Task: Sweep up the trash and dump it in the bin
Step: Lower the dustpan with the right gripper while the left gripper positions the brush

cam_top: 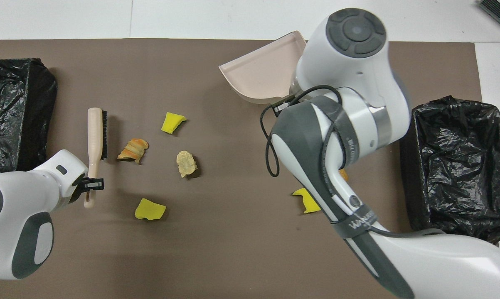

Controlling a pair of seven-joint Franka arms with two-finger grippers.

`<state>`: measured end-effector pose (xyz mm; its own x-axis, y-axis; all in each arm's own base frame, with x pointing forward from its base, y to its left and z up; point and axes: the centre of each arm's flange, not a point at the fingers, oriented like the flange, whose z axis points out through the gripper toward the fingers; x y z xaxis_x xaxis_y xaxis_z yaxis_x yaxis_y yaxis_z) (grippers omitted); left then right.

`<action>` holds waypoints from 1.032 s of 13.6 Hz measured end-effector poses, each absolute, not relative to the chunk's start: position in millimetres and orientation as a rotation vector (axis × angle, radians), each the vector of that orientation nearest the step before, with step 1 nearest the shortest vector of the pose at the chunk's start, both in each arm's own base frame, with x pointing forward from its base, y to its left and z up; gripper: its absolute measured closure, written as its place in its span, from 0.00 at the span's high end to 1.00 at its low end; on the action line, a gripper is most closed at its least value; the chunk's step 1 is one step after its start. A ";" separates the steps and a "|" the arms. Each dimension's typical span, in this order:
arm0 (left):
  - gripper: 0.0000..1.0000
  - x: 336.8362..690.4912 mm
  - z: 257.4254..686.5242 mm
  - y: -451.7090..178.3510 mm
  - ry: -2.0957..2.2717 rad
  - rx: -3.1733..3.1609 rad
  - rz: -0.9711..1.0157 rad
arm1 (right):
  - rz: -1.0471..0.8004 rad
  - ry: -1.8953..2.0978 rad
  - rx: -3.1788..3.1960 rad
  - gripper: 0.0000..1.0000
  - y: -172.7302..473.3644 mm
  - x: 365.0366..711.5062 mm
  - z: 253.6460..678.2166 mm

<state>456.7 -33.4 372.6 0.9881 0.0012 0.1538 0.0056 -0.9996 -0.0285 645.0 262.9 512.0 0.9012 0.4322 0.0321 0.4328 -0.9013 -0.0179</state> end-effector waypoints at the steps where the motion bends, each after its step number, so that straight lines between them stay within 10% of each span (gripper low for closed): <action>1: 0.27 455.0 368.9 -33.1 -0.005 -3.104 -0.244 | -0.029 -0.822 -3.005 0.33 253.6 644.4 512.2; 14: 0.27 451.0 350.8 -81.0 -0.029 -3.207 -0.185 | 0.140 -2.230 -2.230 0.33 224.9 606.9 446.4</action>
<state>451.0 -81.0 350.8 0.9932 0.0218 0.1142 0.0137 -0.9973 0.0718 606.9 224.9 446.4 -0.0018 0.9973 -0.0734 0.9987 -0.0020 -0.0516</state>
